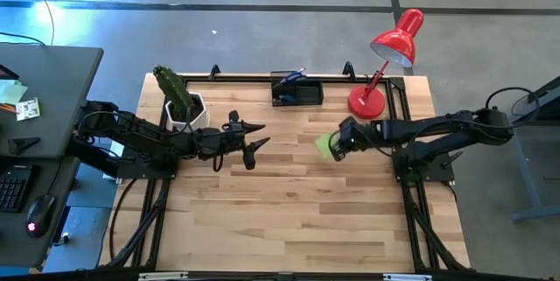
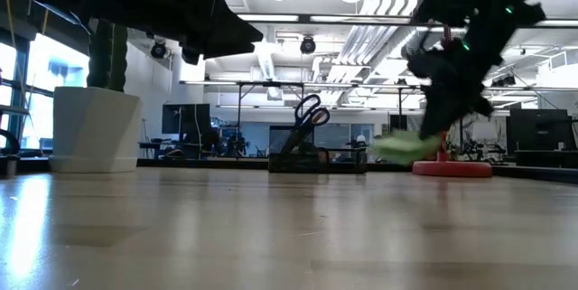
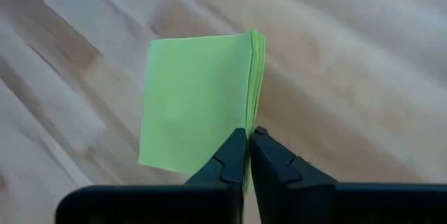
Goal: Pick and place office supplies into organizer
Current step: Put the green sticky notes into the right section of the desk organizer
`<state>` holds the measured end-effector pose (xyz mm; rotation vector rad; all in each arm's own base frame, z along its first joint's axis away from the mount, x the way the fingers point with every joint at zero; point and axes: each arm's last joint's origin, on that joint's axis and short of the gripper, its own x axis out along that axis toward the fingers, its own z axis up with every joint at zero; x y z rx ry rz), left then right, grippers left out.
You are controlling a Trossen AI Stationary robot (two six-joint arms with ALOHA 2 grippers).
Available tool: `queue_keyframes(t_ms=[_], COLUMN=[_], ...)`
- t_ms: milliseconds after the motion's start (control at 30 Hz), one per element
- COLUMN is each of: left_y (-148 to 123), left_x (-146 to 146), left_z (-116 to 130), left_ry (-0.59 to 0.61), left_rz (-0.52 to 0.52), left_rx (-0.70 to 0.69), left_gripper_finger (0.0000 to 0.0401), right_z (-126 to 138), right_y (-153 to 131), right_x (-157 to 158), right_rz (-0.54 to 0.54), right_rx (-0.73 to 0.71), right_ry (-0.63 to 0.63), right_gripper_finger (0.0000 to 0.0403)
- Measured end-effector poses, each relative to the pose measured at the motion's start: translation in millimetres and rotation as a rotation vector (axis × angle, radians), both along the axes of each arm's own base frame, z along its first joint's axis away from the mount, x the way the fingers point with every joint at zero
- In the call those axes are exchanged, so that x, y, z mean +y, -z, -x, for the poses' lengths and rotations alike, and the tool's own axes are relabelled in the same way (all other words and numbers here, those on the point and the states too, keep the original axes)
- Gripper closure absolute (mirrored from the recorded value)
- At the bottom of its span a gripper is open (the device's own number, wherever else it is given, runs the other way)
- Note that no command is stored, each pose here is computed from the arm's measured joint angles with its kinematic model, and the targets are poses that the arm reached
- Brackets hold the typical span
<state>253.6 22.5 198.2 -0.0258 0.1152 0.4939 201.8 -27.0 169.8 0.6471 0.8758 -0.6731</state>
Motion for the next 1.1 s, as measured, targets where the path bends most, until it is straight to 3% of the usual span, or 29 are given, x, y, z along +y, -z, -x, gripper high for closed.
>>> queue_keyframes(t_ms=[167, 400, 600, 800, 1100], left_y=[-1, -1, -1, -1, 1], left_x=[0, 0, 0, 0, 0], left_z=[0, 0, 0, 0, 0], left_ry=[0.0, 0.0, 0.0, 0.0, 0.0], left_rz=[0.0, 0.0, -0.001, -0.001, -0.002], left_rx=[-0.009, -0.008, -0.007, -0.006, 0.009], left_gripper_finger=[0.0201, 0.0201, 0.0201, 0.0201, 0.0201], right_z=[-16, -27, -40, -45, -58], right_y=[-34, -65, -53, -28, -20], right_x=[-14, -60, -110, -160, -204], right_rz=[0.08, 0.198, 0.173, 0.087, 0.065], right_rx=[-0.07, -0.129, -0.152, -0.083, -0.123], right_ry=[-0.037, 0.022, 0.057, 0.1, 0.115], right_gripper_finger=[0.04, 0.0401, 0.0401, 0.0401, 0.0402])
